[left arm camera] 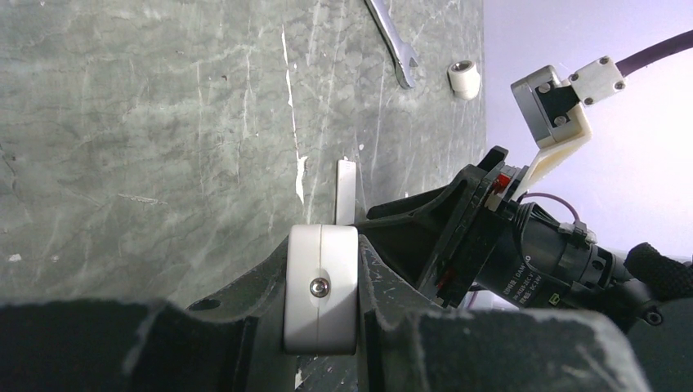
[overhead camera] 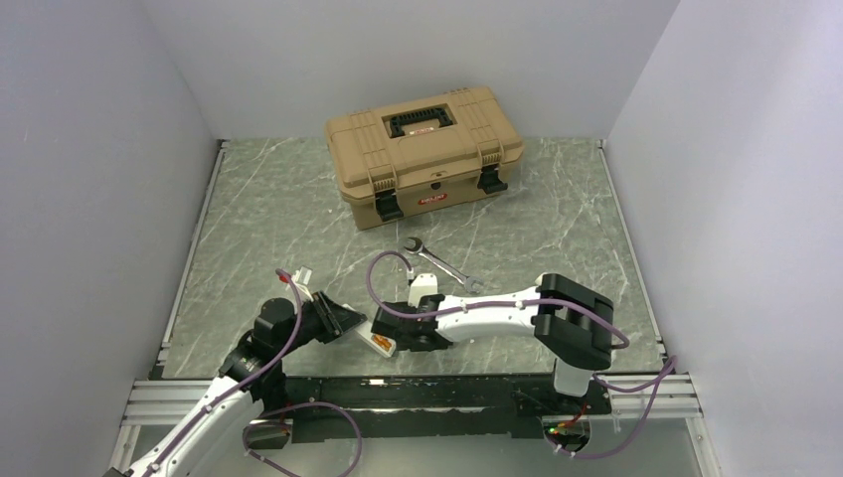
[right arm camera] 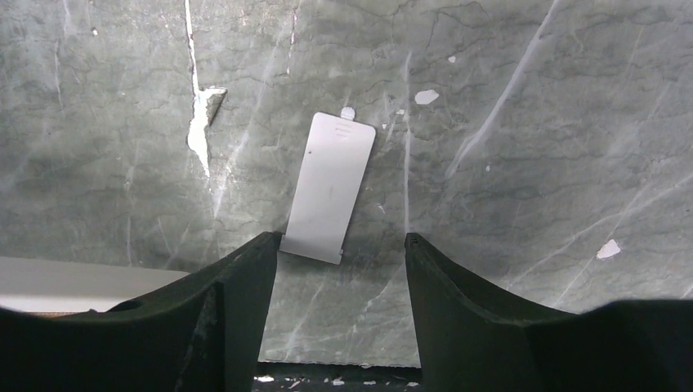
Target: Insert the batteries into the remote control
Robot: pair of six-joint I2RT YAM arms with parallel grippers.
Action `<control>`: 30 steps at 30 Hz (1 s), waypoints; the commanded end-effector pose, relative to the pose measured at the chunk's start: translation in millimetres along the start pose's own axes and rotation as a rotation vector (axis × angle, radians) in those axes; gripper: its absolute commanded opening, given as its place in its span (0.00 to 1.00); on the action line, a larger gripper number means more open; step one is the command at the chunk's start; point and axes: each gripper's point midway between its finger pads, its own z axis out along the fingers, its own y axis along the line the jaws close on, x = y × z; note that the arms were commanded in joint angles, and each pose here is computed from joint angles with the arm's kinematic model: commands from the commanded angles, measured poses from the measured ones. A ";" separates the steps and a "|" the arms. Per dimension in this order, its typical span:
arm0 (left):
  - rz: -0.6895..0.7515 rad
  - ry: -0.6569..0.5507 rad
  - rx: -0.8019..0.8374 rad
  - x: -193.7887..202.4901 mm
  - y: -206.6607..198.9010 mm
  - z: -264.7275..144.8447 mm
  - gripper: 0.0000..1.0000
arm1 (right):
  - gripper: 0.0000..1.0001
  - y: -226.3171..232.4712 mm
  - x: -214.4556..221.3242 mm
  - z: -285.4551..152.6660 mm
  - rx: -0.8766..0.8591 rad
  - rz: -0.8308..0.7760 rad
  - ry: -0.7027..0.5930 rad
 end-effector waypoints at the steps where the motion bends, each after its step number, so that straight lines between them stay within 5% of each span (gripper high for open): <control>1: 0.010 -0.001 0.033 -2.6 -8.7 -0.3 0.01 | 0.61 -23.9 7.2 1.8 0.065 -0.013 0.015; 20: 0.012 0.003 0.036 -3.9 -11.2 0.5 0.01 | 0.46 -43.3 16.6 2.6 0.064 -0.117 0.027; 30: 0.009 0.003 0.035 -3.7 -10.4 1.5 0.01 | 0.46 -47.6 19.0 7.9 0.046 -0.234 0.027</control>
